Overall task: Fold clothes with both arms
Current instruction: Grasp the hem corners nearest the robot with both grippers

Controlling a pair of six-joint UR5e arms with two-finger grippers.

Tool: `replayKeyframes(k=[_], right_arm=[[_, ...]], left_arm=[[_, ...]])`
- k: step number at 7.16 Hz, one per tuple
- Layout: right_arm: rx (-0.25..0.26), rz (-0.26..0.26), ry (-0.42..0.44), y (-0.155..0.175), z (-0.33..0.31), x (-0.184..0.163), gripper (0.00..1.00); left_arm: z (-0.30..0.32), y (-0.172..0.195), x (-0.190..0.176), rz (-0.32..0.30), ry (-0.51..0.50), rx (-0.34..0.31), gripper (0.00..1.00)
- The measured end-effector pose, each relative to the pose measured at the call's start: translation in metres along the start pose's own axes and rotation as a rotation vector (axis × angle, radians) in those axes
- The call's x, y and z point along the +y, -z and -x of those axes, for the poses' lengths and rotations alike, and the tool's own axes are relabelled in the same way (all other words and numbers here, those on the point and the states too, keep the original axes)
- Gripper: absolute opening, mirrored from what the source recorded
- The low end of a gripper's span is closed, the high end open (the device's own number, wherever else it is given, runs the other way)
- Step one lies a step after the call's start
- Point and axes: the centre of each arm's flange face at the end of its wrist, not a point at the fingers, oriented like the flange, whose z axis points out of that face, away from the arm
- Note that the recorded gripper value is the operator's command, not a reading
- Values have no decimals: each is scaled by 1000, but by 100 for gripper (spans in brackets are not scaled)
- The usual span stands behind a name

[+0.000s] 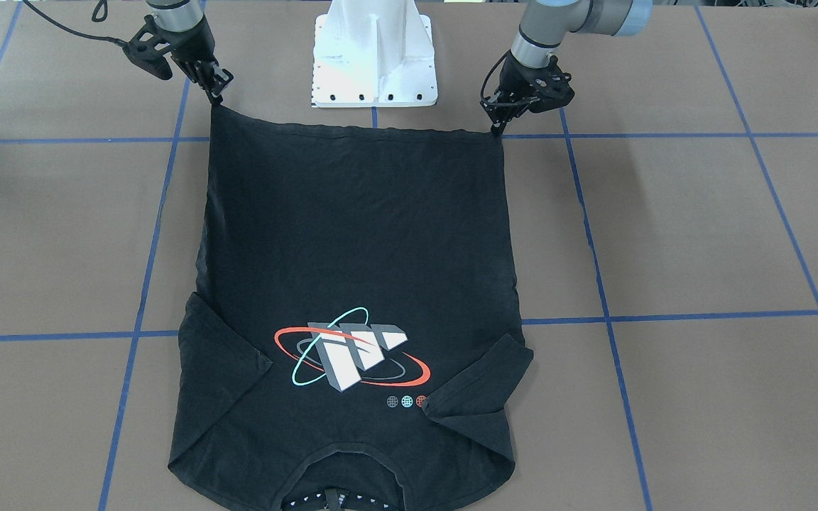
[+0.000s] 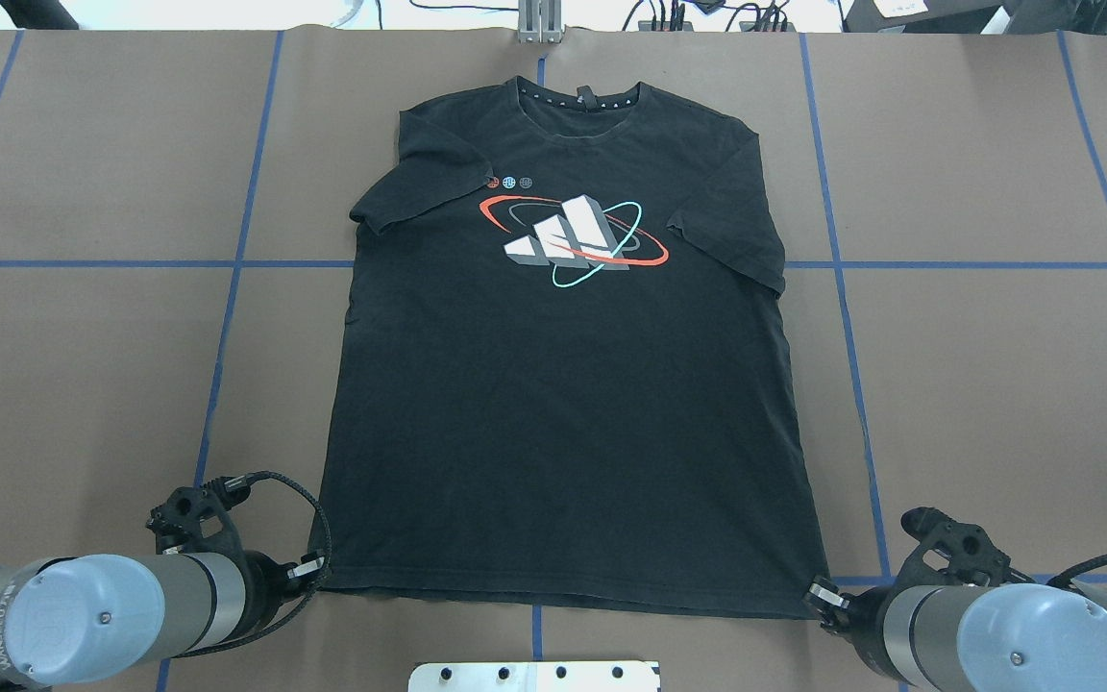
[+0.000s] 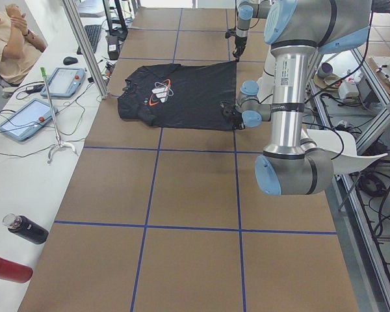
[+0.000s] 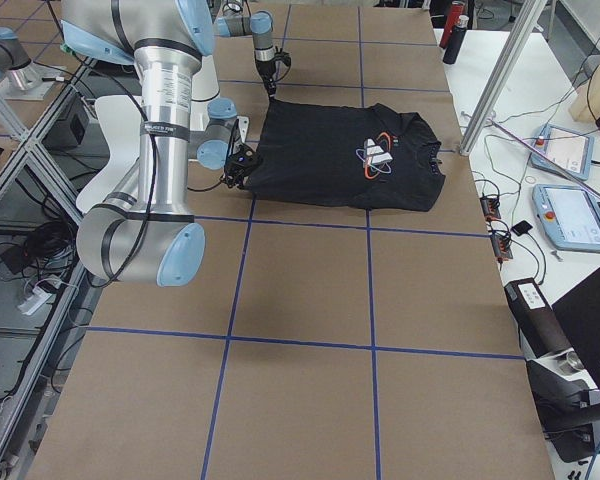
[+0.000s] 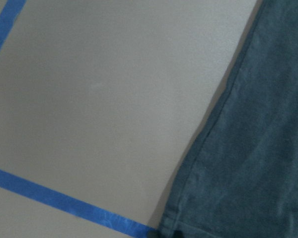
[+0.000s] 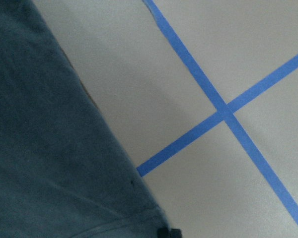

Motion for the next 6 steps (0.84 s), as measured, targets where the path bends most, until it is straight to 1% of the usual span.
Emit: replayKeyframes(k=[2,3,4,5,6], right_arm=[[0,0,1,1,0,-1,0],[0,6,7,5,-2,-1,0],[0,20,17,14,-7,1,0],[2,35,30,24,-12,5,0],[5,50,41,29,-16,10,0]], left_arm=[[1,22,-1,7,1,18,0],[0,31,1,19,-1,22,0],[-1,40,5,44,-2,18,0],[-5,54,12,81,-2,11,0],[-8,71,19,123,24,8,0]])
